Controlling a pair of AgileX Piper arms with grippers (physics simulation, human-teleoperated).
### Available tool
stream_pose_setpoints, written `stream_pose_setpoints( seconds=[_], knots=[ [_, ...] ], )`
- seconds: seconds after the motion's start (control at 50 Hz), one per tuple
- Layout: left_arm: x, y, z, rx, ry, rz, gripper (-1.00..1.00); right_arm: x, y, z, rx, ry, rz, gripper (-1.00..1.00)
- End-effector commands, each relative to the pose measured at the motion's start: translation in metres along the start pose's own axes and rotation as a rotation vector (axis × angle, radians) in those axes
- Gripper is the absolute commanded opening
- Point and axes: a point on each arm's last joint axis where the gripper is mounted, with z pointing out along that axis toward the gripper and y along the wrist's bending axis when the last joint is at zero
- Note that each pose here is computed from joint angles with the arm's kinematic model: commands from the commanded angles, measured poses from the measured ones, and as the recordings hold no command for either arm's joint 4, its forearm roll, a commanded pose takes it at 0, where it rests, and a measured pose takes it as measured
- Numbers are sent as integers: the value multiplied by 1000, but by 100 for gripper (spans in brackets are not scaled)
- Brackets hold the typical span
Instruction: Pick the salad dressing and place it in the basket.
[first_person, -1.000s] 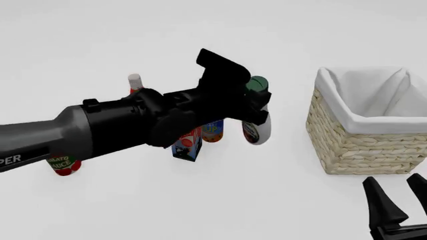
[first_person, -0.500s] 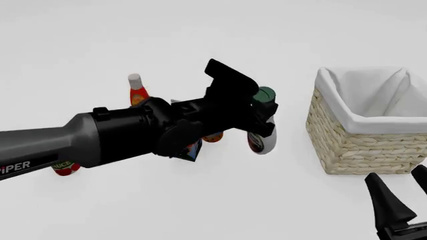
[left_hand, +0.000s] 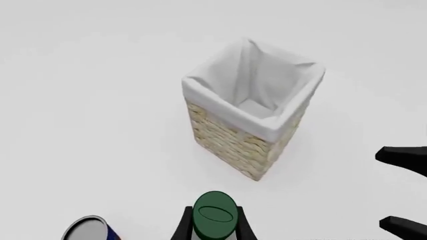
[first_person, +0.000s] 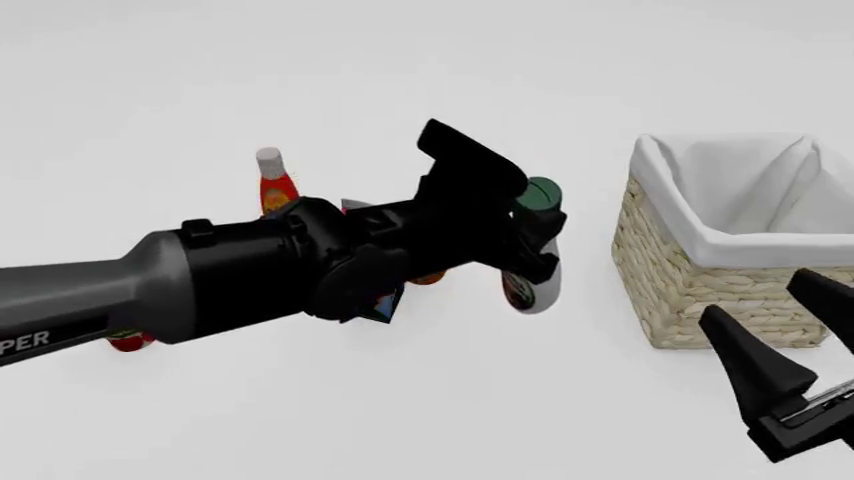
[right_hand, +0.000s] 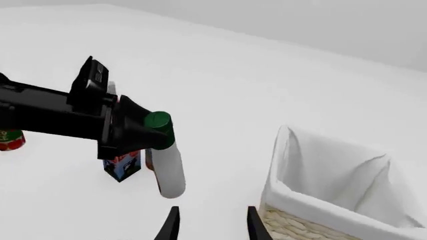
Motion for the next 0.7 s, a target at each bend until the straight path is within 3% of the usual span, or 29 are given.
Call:
stream_pose_setpoints(
  seconds=[0.02,0.32,0.7],
  knots=[
    [-5,-4,-4,8,-16,-17,-100,-20,6,24,-94,40,-43,100],
    [-4,-9,-7,21,-17,-9,-100,-28,14,50,-161,82,-90,100],
    [-9,-16,-11,38,-29,1,-100,-26,22,65,-208,111,-88,100]
  ],
)
